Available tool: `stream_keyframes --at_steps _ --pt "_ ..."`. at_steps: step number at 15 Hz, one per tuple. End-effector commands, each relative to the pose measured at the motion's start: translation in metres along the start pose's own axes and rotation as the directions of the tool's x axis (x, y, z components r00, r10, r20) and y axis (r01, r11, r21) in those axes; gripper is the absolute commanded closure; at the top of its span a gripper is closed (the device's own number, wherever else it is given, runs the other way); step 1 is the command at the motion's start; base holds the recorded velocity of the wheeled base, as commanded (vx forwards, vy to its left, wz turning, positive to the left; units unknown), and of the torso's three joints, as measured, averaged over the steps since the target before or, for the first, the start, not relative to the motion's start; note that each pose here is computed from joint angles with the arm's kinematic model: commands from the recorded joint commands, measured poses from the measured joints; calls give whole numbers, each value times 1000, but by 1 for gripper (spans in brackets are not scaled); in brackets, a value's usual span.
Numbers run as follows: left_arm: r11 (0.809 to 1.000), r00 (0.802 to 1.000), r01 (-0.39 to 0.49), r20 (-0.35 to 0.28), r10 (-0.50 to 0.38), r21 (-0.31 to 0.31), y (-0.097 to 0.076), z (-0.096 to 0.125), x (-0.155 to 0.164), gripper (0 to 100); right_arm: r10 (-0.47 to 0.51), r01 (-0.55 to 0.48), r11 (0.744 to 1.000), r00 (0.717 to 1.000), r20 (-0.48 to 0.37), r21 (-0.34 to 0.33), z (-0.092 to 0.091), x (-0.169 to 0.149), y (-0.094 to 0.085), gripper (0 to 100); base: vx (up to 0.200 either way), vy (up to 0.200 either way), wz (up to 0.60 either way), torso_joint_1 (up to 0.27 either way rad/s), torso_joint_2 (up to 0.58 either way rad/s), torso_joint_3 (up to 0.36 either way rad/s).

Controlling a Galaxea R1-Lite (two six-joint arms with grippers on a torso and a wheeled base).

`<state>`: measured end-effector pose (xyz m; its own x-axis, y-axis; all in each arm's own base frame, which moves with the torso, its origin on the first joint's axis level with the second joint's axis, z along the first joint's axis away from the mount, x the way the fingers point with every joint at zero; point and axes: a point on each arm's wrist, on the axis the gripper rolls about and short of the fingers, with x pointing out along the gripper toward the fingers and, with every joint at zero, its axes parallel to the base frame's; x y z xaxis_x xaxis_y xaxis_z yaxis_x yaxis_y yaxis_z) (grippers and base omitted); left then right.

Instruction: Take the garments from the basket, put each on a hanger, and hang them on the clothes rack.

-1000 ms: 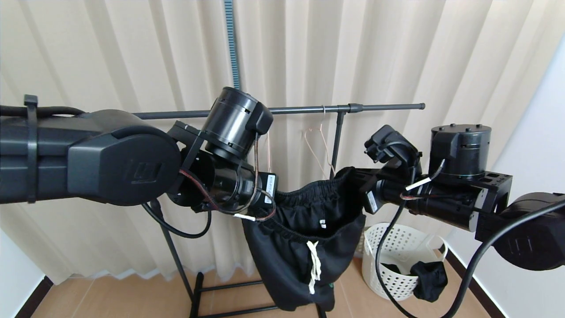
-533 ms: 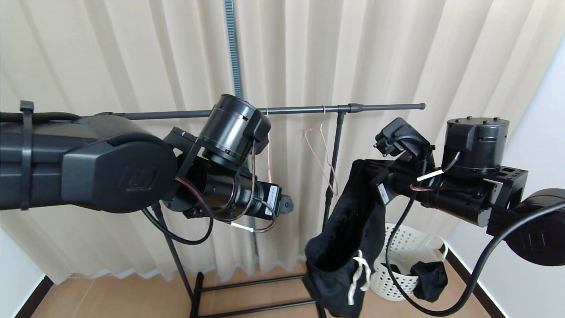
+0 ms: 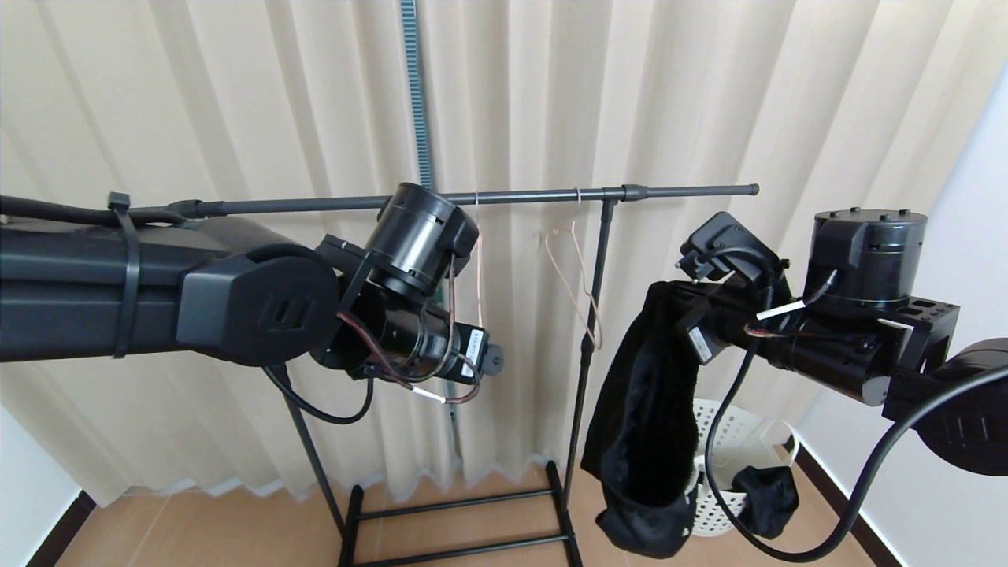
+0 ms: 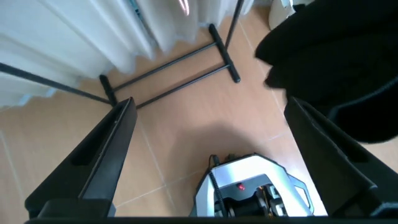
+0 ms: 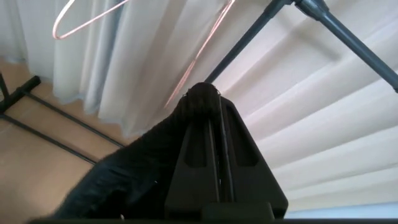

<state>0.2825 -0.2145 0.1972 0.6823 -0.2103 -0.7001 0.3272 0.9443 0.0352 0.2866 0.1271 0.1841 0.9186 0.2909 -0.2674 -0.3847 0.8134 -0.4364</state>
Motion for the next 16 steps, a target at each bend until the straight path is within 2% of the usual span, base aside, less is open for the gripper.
stream_keyframes --at_steps 1,5,9,15,16 --pt "1000 1000 -16 -19 16 -3 -3 -2 11 0 -1 1 1000 1000 0 0 0 -1 0 100 200 -200 0 -2 -2 2" --pt "1000 1000 -12 -2 12 -28 -5 1 16 0 4 -4 1000 1000 -9 -4 -2 1 1 100 150 -200 0 7 7 1" --pt "998 1000 -21 3 21 -54 -2 1 18 0 6 -6 1000 1000 -13 -4 -3 2 2 100 200 0 0 0 2 4" --pt "992 995 -93 11 94 -83 0 0 18 0 8 -8 1000 1000 -15 -4 -4 2 2 100 0 0 0 0 0 0" --pt "991 995 -93 12 95 -91 1 0 18 0 8 -8 1000 1000 -15 -4 -4 2 2 100 0 200 0 -7 -2 -2"
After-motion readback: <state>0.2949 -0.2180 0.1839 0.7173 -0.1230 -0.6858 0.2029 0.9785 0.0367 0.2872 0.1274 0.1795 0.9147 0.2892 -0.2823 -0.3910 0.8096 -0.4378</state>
